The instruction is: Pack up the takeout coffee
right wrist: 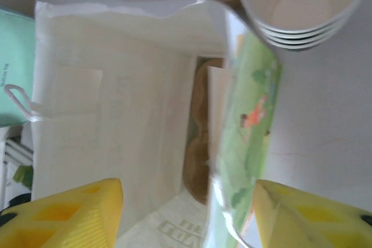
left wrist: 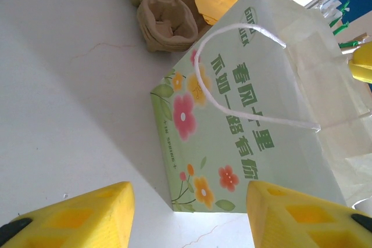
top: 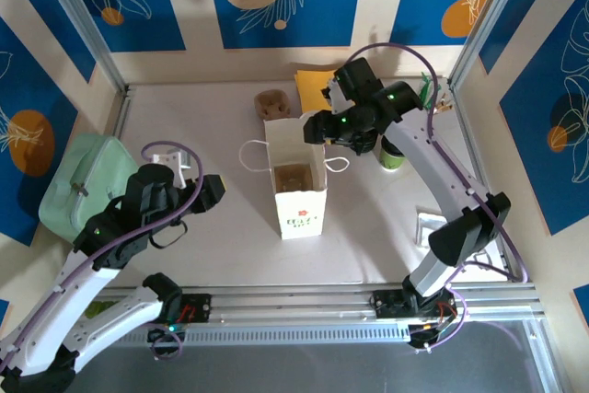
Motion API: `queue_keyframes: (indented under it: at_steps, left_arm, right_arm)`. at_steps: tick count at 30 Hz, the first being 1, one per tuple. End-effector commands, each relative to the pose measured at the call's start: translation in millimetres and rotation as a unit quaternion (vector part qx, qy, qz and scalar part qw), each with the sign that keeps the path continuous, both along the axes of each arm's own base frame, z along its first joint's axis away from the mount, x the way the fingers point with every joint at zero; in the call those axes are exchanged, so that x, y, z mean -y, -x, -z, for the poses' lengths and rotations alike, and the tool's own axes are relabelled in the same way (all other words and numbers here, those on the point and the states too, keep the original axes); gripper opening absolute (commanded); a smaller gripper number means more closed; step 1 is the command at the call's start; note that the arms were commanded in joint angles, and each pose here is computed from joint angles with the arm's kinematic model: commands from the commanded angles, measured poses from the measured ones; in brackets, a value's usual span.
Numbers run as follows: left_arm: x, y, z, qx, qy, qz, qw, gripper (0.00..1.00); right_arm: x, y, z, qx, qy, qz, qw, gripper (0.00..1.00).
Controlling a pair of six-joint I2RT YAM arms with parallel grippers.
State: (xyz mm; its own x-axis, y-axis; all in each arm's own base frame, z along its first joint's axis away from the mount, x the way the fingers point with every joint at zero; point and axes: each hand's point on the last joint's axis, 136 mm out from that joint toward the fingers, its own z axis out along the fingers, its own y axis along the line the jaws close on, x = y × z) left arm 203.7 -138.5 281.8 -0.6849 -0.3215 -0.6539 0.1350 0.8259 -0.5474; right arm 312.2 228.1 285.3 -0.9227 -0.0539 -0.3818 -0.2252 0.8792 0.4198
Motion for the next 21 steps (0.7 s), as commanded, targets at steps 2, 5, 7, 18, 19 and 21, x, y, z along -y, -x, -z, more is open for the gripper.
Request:
queue_keyframes:
  at_steps: [2,5,7,18,19,21]
  left_arm:
    - [-1,2,5,0.000,-0.011,0.005,1.000,0.54]
    - [-1,2,6,0.002,-0.012,0.005,1.000,0.54]
    - [-1,1,7,0.003,-0.014,0.004,1.000,0.54]
    - [-26,-2,4,0.025,-0.067,-0.035,0.997,0.59]
    - [-31,-2,4,0.029,-0.074,-0.044,0.996,0.61]
    - [-40,-3,5,0.035,-0.086,-0.063,0.994,0.67]
  right_arm:
    - [39,17,-27,0.049,0.052,0.034,0.997,0.63]
    - [49,31,-37,0.084,0.046,0.039,0.995,0.64]
    - [58,38,-39,0.108,0.043,0.043,0.992,0.70]
    - [115,55,-8,0.120,0.031,0.109,0.986,0.99]
    - [125,55,-5,0.103,0.015,0.136,0.985,0.99]
    - [138,55,2,0.061,-0.035,0.177,0.982,0.99]
